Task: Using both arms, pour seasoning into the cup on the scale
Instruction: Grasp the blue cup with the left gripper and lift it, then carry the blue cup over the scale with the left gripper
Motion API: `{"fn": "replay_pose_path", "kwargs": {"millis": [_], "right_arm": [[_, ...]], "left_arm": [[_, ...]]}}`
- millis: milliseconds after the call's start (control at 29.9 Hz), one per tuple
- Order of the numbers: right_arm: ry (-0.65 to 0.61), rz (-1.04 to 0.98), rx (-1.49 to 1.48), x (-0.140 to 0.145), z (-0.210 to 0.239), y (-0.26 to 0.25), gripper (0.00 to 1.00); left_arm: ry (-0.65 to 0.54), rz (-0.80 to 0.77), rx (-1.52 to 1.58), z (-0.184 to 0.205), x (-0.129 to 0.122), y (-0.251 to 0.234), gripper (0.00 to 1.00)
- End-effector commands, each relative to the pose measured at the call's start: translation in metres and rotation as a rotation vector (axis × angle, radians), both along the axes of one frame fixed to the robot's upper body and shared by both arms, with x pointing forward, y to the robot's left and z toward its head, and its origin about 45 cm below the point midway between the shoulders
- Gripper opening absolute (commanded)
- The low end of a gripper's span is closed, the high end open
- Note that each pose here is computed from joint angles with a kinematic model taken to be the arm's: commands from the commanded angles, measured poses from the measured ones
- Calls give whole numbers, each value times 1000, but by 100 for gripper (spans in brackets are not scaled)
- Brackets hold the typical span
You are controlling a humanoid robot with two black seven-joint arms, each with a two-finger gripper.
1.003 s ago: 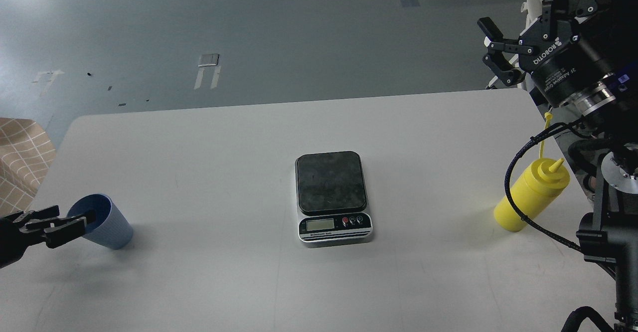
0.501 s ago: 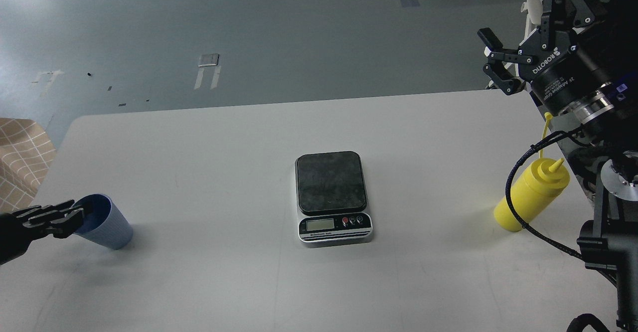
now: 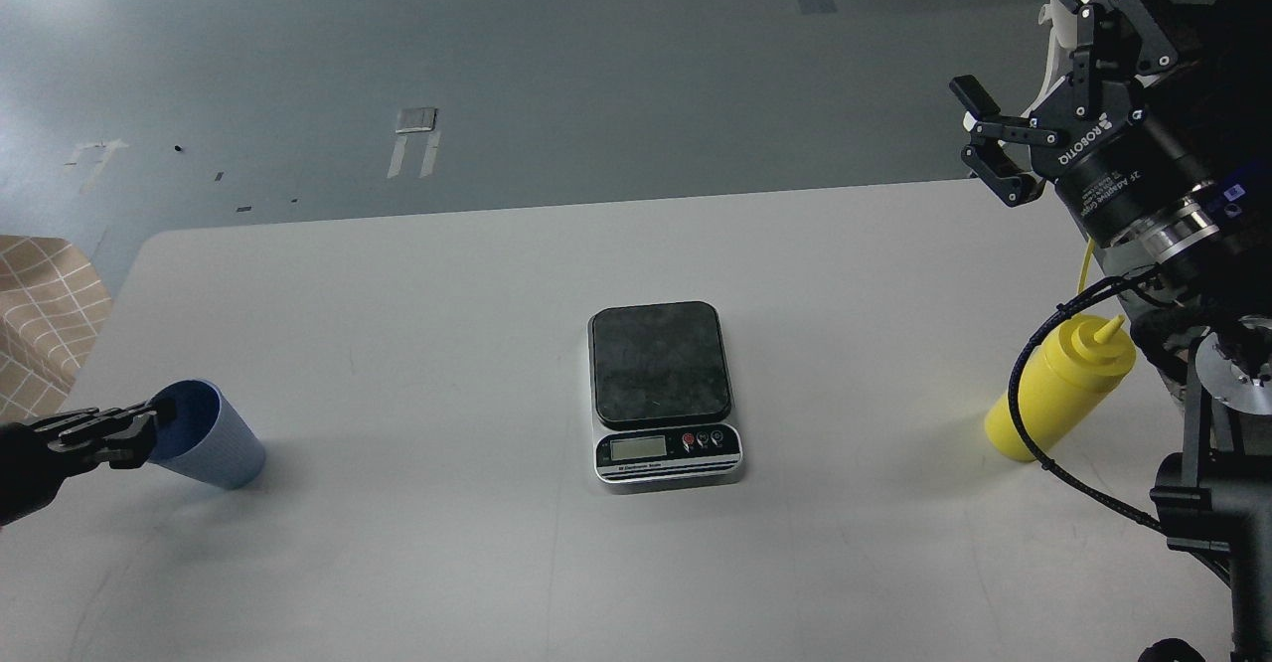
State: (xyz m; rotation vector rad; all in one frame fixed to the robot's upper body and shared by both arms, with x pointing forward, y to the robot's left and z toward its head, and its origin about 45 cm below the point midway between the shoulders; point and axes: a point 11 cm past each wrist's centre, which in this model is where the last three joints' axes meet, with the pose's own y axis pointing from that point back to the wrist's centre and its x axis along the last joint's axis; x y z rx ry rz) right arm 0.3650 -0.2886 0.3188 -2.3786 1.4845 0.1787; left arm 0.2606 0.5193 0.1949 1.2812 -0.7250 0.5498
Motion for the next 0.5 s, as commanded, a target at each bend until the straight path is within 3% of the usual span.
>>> {"fn": "replay_pose_path", "kwargs": {"millis": [0, 100, 167, 301, 468], "right_arm": [[6, 0, -1, -1, -2, 0, 100], [6, -1, 0, -1, -3, 0, 100], [5, -2, 1, -1, -2, -1, 100], [4, -2, 0, -1, -2, -1, 100], [1, -1, 2, -1, -1, 0, 100]], "left_arm": [[-57, -46, -13, 25, 32, -16, 0], [-72, -134, -24, 47, 68, -47, 0], [-97, -248, -39, 72, 103, -92, 0], [-100, -395, -69, 86, 128, -155, 0], [-126, -715, 2, 80, 145, -264, 0]]}}
